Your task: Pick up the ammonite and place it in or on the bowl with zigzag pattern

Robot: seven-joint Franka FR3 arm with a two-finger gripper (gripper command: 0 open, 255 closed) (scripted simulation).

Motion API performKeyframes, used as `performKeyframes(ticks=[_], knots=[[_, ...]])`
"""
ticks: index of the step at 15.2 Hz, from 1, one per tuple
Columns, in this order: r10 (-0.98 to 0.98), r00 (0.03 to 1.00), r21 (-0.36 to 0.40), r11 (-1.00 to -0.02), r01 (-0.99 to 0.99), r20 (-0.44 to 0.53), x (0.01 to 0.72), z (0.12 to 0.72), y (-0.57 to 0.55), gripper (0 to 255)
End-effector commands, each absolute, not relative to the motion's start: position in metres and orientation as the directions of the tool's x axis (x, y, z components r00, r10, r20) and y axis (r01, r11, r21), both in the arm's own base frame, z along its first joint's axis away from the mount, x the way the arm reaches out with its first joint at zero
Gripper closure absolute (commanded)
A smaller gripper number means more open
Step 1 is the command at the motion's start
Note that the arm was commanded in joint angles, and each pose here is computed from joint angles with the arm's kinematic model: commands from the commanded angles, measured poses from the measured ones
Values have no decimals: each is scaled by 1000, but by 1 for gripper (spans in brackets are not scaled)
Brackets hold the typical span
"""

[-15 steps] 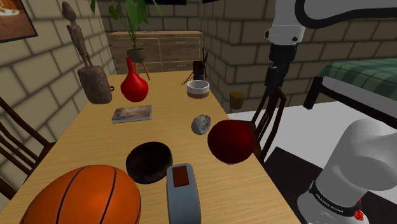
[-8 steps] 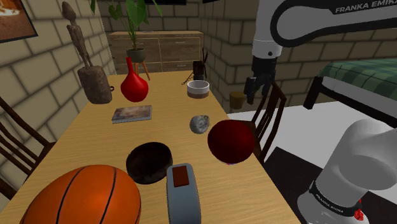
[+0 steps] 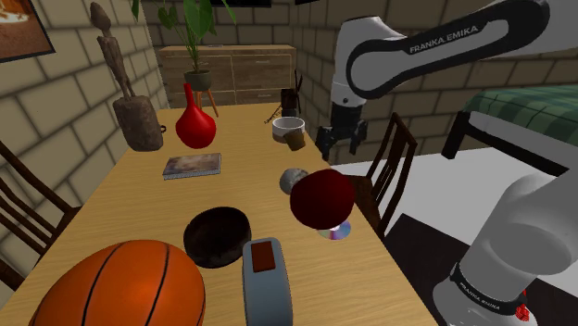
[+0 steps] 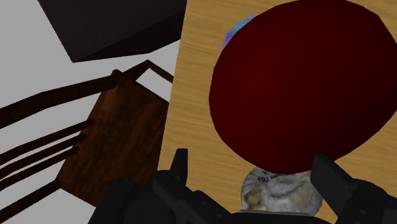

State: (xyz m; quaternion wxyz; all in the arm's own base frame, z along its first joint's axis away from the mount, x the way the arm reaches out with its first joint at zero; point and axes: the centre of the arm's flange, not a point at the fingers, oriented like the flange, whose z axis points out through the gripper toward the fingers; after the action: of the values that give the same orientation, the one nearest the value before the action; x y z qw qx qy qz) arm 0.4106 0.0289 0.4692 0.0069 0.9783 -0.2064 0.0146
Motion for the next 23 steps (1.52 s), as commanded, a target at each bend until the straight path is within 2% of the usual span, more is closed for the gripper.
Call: performKeyframes(ticks=[1,14,23], knots=[[-469,883,-3,-883,-469,31,427,451,32,0],[-795,605,-90,-607,-790,50,555,361,16,0],[-795,605,-90,-607,-790,50,559,321,17,0]])
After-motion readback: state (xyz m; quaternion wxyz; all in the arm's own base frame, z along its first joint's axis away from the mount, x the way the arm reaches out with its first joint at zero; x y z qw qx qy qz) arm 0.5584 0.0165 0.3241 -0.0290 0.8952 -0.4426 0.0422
